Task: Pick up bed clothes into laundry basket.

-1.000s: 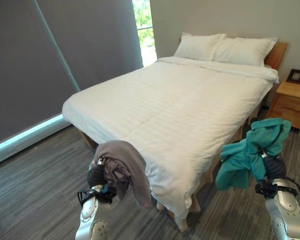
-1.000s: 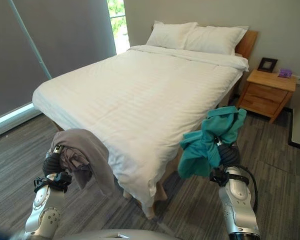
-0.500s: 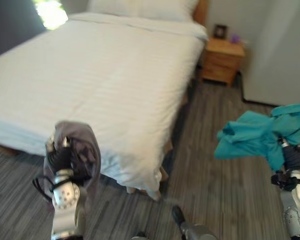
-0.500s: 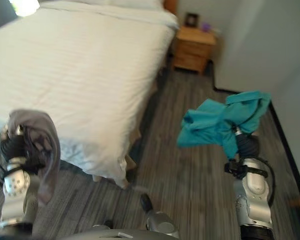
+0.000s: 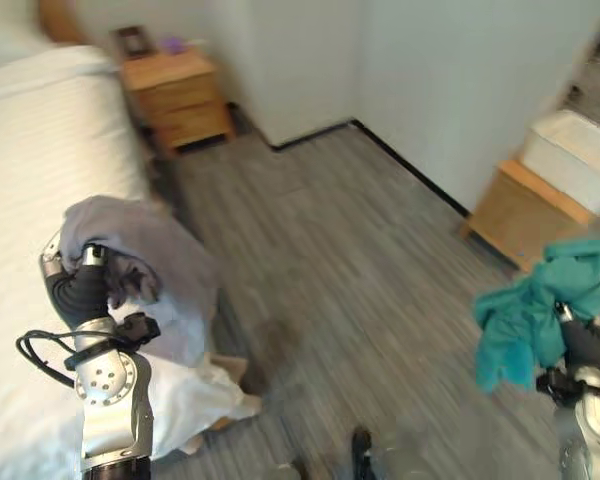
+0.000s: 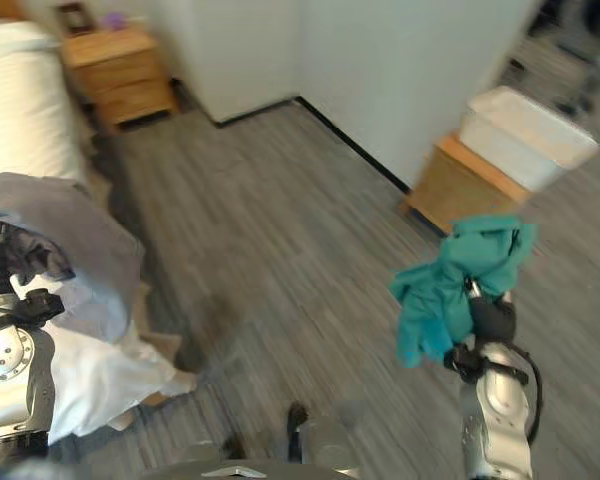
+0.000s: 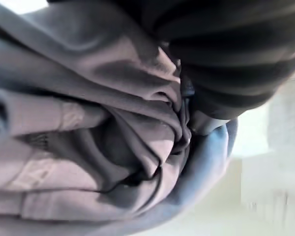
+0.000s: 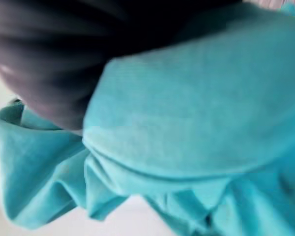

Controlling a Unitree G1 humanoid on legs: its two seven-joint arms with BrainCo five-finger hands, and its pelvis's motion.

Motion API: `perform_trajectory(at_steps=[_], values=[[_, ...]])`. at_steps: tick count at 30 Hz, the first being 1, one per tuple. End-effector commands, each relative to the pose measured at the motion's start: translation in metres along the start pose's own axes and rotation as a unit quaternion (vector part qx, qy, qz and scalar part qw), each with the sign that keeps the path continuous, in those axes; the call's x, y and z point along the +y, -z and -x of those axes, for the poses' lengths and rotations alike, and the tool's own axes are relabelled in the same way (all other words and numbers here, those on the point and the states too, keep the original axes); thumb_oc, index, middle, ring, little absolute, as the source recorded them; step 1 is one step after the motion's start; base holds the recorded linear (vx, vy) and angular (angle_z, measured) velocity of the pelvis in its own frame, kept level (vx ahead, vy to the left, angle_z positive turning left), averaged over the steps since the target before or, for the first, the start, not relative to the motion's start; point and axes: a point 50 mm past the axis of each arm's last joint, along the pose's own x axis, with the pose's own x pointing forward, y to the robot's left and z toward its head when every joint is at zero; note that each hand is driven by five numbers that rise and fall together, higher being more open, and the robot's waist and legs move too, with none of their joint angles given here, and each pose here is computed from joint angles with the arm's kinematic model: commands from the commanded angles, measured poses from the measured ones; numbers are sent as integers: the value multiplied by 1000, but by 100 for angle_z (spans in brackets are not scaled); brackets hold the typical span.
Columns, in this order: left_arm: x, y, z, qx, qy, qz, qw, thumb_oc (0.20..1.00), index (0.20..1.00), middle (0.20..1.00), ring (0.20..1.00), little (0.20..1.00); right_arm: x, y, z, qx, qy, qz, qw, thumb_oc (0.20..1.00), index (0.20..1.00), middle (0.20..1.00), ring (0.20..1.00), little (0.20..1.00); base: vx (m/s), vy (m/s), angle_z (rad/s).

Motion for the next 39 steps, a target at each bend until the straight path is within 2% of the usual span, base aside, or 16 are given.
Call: perform_trajectory(at_steps=[1,9,14,17,18,20,30,39], values=[[11,-33,-9,-75,32,-21,996,200,200,200,200,200,-2,-33,-12,-91,-11,15,996,200,200,200,200,200,9,-133,-112],[4,-25,-8,-54,51,9,997,200,200,200,200,200,-21,-28,-1,-67,11,21,998,200,200,200,200,200,36,-212,-8],[-15,-12,-6,-19,62,78,995,200,200,200,200,200,-23,-35,-5,-88,29,13,996,200,200,200,200,200,100,-166,20],[-14,-10,-4,-13,76,66,995,200,200,200,200,200,-17,-43,-11,-109,15,12,994,200,200,200,200,200,304,12,-6],[-18,-6,0,0,104,50,993,200,200,200,200,200,-8,-46,-18,-116,-6,22,993,200,200,200,200,200,378,21,-25],[-16,-6,-2,-5,109,18,994,200,200,200,200,200,-1,-50,-25,-123,-26,32,992,200,200,200,200,200,416,-5,-39],[-2,-16,-11,-31,83,-14,996,200,200,200,200,200,36,-37,-22,-102,-81,8,991,200,200,200,200,200,513,116,-49],[-12,-14,-15,-31,110,7,993,200,200,200,200,200,14,-23,-13,-70,-39,11,997,200,200,200,200,200,558,-86,-9]])
